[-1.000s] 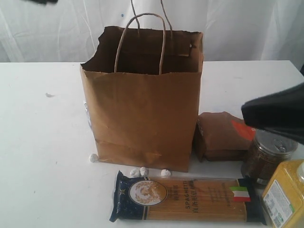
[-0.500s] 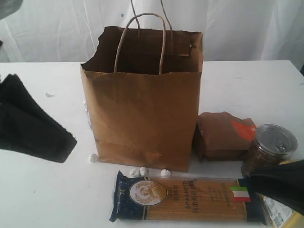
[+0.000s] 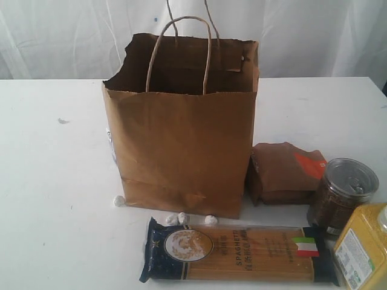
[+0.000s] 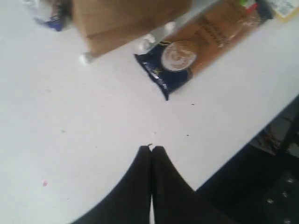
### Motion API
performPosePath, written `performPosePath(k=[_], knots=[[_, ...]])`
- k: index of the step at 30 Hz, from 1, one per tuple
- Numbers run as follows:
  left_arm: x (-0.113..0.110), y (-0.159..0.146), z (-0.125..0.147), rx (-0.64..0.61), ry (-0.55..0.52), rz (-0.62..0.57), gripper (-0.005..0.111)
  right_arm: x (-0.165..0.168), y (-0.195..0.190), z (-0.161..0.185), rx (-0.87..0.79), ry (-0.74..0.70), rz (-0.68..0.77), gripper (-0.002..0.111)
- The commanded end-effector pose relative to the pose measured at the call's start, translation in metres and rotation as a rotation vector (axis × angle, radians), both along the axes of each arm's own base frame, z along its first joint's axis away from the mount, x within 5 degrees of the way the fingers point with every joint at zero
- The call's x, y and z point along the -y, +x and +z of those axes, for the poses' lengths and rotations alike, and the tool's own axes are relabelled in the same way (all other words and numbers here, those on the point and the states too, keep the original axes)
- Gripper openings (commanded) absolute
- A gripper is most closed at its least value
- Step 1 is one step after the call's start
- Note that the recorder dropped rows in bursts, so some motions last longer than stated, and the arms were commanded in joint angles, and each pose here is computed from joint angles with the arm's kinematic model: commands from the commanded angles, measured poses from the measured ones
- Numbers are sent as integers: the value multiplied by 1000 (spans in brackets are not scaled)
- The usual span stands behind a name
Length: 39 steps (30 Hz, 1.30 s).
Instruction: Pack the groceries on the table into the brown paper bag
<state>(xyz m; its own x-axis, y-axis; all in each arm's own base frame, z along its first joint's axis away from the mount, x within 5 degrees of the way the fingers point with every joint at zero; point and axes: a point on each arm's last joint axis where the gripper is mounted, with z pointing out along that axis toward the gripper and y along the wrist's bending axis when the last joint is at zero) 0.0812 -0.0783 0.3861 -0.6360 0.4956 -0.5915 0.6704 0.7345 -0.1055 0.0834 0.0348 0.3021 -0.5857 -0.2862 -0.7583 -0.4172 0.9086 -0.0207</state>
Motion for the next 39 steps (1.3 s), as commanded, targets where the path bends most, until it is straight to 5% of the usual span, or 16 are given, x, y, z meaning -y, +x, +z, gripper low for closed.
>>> performPosePath(k=[1, 7, 14, 21, 39], knots=[[-22, -16, -32, 61, -39, 115, 0, 2, 2, 0, 9, -19, -22, 21], [-34, -29, -85, 232, -204, 154, 0, 2, 13, -4, -22, -65, -41, 69], [-45, -22, -131, 369, -210, 274, 0, -3, 27, -8, -37, -56, -49, 69], [-53, -16, -148, 321, -262, 478, 0, -4, 30, -9, -38, -56, -49, 69], [-52, -16, -148, 316, -269, 480, 0, -5, 28, -10, -72, -46, -49, 68]])
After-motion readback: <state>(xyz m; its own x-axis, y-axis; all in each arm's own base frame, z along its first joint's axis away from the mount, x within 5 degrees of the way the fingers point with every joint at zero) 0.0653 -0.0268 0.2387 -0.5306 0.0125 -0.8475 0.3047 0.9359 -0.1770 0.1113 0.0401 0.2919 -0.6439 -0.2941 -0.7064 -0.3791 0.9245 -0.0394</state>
